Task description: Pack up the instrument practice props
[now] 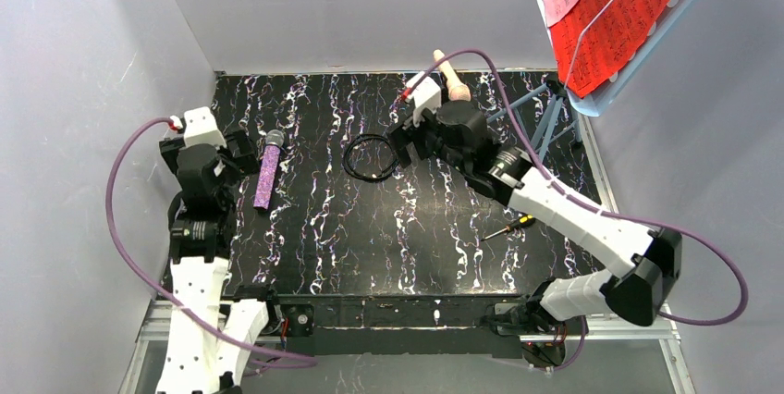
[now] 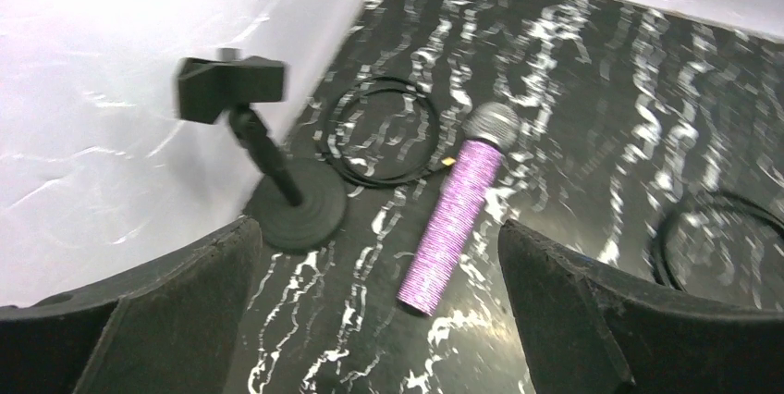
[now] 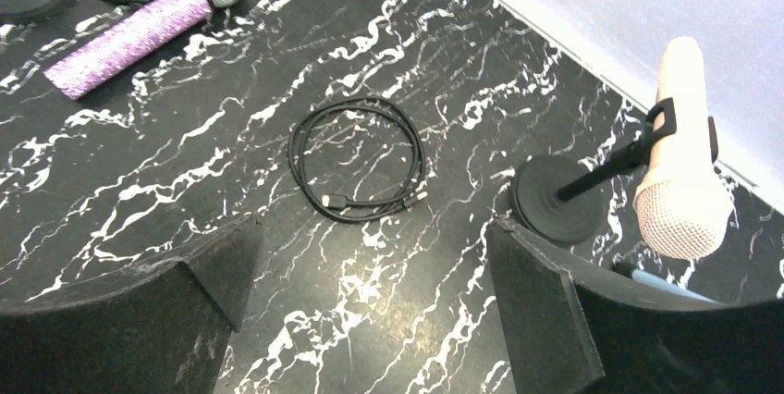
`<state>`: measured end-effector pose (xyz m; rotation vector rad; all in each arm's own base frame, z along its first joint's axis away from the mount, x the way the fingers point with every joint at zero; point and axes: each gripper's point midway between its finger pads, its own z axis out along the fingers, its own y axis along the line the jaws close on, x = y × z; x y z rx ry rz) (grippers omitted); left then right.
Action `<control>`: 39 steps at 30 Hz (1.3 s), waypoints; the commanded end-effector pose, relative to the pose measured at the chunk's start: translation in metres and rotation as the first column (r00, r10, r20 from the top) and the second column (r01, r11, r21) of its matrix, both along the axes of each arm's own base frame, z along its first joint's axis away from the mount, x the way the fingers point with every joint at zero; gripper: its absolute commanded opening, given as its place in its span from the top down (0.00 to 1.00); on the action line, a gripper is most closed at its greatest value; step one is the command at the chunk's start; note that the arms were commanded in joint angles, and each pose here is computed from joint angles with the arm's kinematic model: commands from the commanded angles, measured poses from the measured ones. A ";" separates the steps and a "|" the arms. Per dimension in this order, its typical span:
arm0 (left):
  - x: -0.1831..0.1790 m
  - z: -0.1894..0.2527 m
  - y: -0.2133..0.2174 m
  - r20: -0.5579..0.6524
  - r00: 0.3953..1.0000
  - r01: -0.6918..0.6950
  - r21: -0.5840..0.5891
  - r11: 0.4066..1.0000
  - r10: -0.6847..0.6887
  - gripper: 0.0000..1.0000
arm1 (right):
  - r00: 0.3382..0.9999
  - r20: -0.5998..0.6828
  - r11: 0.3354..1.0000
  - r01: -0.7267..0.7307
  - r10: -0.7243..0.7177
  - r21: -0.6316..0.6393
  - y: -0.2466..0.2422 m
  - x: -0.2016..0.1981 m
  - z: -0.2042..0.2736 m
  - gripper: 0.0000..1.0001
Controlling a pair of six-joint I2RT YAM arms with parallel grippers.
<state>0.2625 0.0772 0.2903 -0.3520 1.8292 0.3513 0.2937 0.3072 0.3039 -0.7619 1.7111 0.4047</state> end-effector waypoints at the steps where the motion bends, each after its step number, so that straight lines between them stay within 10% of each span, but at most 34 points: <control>1: -0.018 0.010 -0.041 0.014 0.979 0.202 -0.011 0.979 -0.202 0.02 | 0.991 -0.016 0.992 0.129 -0.130 -0.010 -0.001 0.024 0.014 0.01; 24: -0.043 -0.091 -0.154 -0.023 0.748 0.650 -0.176 0.739 -0.663 0.03 | 0.802 -0.058 0.771 0.548 -0.594 -0.324 -0.101 0.191 -0.015 0.02; 39: -0.048 -0.088 -0.172 -0.014 0.679 0.728 -0.120 0.675 -0.734 0.05 | 0.791 -0.217 0.812 0.509 -0.572 -0.286 -0.101 0.246 -0.074 0.20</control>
